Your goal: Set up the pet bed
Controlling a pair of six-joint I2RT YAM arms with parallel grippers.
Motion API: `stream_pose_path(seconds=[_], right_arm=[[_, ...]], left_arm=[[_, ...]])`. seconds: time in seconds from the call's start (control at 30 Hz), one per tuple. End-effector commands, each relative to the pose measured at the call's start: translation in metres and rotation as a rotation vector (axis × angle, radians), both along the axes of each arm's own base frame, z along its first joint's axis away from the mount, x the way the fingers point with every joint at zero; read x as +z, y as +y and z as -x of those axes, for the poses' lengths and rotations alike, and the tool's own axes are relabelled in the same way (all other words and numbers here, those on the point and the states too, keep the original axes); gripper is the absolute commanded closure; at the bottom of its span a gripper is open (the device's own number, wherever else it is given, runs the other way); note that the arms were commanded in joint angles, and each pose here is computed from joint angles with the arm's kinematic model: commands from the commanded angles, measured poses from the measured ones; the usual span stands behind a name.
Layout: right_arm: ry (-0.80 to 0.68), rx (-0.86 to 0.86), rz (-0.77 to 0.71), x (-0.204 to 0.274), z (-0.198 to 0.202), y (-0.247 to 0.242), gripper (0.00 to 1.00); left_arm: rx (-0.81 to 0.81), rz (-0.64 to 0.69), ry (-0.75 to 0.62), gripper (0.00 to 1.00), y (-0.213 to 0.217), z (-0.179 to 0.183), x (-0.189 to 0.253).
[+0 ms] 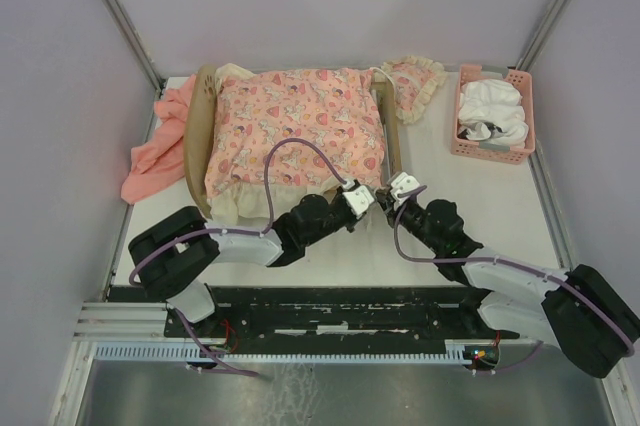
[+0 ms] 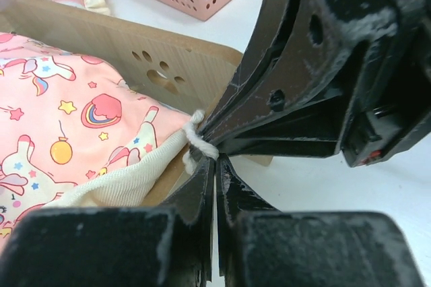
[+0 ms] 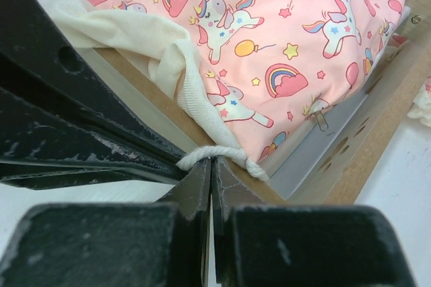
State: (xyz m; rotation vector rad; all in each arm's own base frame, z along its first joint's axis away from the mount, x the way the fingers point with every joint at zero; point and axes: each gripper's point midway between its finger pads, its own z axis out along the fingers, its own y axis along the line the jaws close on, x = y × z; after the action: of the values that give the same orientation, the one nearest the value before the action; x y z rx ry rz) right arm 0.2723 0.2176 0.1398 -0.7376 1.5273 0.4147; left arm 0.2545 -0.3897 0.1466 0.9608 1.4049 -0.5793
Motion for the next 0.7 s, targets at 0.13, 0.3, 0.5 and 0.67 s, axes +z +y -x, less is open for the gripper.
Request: stream_pose_path(seconds=[0.13, 0.3, 0.5, 0.67], right_arm=[[-0.086, -0.004, -0.102, 0.02, -0.009, 0.007, 0.98], [-0.093, 0.005, -0.08, 0.015, -0.007, 0.006, 0.98], [-0.095, 0.025, -0.053, 0.013, -0.004, 0.006, 0.98], [-0.091, 0.029, -0.036, 0.01, -0.004, 0.007, 0.98]], left_arm=[[-0.057, 0.116, -0.015, 0.97, -0.005, 0.01, 0.032], [-0.04, 0.085, -0.004, 0.97, -0.003, 0.007, 0.021], [-0.006, 0.044, -0.004, 0.79, 0.005, 0.004, 0.014], [0.032, -0.005, -0.04, 0.66, 0.022, 0.003, 0.018]])
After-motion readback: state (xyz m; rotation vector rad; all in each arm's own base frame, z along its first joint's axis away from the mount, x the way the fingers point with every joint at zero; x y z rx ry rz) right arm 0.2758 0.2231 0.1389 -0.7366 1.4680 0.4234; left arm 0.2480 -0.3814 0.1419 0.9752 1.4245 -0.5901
